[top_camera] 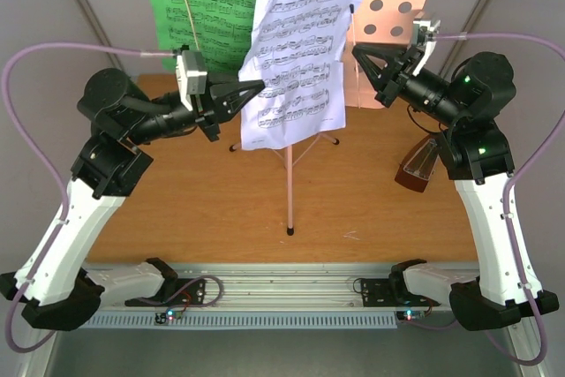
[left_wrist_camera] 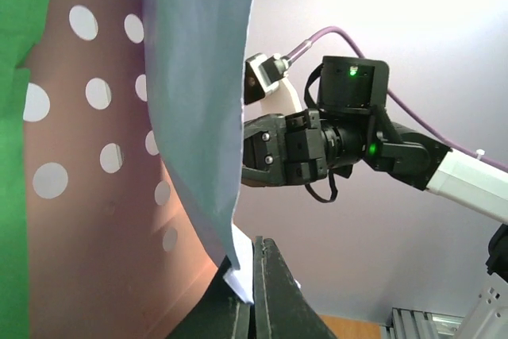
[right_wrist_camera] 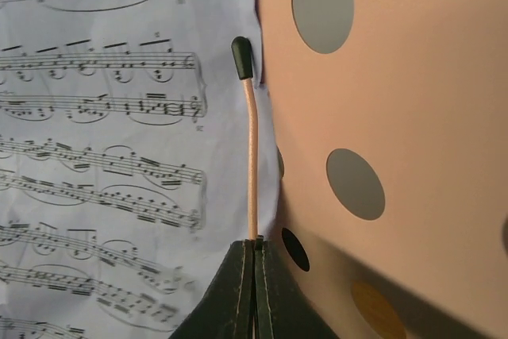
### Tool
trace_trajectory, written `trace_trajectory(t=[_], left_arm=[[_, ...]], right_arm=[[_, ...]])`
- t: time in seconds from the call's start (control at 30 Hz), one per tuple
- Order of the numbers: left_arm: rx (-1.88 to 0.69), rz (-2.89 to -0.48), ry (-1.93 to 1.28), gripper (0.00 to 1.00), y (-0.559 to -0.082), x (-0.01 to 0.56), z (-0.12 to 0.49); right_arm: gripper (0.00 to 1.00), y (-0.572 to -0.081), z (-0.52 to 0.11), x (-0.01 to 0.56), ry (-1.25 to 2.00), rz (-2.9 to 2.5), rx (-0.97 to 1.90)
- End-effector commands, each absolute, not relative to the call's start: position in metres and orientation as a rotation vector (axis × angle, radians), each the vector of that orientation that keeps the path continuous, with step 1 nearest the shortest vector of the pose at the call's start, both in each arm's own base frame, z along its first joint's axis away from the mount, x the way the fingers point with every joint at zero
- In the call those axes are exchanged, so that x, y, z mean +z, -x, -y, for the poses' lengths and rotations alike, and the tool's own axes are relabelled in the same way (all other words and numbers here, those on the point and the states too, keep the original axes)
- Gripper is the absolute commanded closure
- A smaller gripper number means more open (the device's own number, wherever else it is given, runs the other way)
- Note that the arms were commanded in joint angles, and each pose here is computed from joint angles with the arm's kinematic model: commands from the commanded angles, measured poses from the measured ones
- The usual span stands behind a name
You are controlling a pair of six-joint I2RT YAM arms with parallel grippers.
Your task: Pack up the instrument practice props
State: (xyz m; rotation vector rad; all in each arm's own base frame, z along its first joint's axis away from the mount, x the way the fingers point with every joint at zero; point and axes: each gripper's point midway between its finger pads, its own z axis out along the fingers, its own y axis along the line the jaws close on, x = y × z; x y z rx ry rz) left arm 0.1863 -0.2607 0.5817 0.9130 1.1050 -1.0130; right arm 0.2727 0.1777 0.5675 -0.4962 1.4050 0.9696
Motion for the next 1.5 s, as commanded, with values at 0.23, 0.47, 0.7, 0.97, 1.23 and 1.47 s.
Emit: trace_trajectory(t=[0.23, 0.47, 0.7, 0.97, 1.23, 1.47], left_arm=[[-0.969, -0.963, -0.908, 0.99, -0.139, 0.607, 0.228], [-0.915, -1.174, -0.747, 0.99, -0.146, 0.572, 0.200], [-1.077, -1.572, -0.524, 1.00, -0.158, 0.440, 0.193], [-1.193, -1.800, -0.322, 1.00, -0.138, 0.325, 0.173], [-1.258, -2.035, -0.103, 1.00, -0.151, 0.250, 0.179], [-1.263, -2.154, 0.001, 1.00, -0.188, 0.220, 0.188]], right_arm=[[0.99, -0.293, -0.170, 0.552, 0.371, -1.484, 0.951], [0.97, -0.294, -0.170, 0.548, 0.367, -1.496, 0.956], [0.45, -0.287, -0.175, 0.546, 0.405, -1.503, 0.991], [0.26, -0.265, -0.173, 0.547, 0.441, -1.495, 0.986], [0.13, -0.248, -0.170, 0.543, 0.452, -1.500, 0.983], [0.04, -0.229, -0.162, 0.541, 0.461, -1.495, 0.937]])
